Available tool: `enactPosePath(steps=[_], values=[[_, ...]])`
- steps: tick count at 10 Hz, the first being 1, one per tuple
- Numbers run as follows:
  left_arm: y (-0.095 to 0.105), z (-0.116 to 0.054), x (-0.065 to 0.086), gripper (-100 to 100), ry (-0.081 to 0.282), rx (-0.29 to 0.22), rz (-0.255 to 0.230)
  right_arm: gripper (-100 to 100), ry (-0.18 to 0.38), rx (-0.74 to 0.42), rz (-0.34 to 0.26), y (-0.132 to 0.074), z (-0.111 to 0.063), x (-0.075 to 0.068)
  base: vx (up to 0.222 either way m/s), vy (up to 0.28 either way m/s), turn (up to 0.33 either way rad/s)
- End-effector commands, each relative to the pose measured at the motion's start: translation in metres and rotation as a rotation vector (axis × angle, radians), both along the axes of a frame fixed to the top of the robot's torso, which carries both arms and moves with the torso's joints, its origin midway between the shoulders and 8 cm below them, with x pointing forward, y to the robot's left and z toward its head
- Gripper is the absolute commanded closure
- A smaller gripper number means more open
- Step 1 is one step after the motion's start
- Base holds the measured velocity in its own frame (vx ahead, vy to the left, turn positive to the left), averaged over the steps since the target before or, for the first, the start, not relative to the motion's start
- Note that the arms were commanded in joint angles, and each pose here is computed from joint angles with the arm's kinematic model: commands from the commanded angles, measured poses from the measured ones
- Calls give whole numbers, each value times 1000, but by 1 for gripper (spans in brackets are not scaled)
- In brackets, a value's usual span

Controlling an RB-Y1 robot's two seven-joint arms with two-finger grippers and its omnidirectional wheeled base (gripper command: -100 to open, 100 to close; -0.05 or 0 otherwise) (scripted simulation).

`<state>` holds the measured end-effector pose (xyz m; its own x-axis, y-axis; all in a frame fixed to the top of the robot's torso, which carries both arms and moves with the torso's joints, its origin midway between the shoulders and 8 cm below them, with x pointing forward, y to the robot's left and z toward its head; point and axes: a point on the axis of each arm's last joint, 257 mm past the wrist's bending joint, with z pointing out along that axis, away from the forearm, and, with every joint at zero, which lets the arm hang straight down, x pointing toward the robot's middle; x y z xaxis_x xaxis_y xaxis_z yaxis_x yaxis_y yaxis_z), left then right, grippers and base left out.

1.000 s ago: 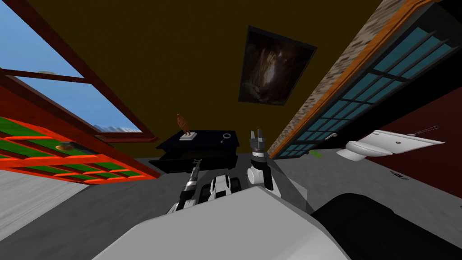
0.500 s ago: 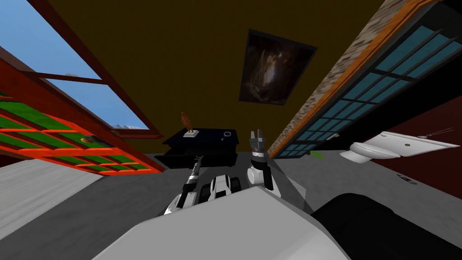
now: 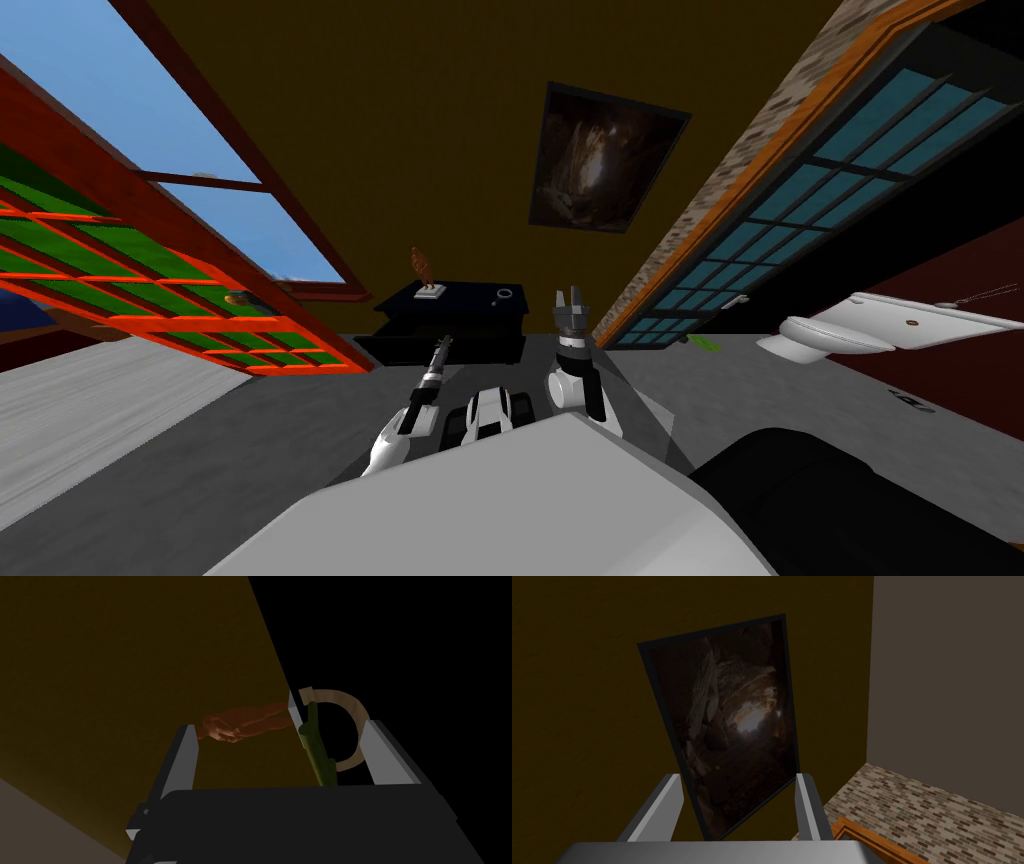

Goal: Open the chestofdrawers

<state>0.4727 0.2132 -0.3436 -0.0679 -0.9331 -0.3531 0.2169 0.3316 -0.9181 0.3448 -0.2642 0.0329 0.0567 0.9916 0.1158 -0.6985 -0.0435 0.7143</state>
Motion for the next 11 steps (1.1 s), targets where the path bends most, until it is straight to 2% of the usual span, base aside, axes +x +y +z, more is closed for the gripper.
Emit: enactPosePath(steps=[1, 5, 6, 7, 11], values=[[-2, 14, 28, -100, 1, 0, -5, 0, 0, 0, 0, 0, 0, 0, -97, -16, 16], [-5, 39, 65, -100, 1, -2, -11, 0, 0, 0, 0, 0, 0, 0, -91, -4, 16], [-5, 29, 56, -100, 13, -3, -10, 0, 0, 0, 0, 0, 0, 0, -39, 1, -2], [-5, 27, 56, 0, 21, -3, -9, 0, 0, 0, 0, 0, 0, 0, -6, 1, 1], [-4, 21, 53, 0, 36, -4, -6, 0, 0, 0, 0, 0, 0, 0, 0, 0, 0]])
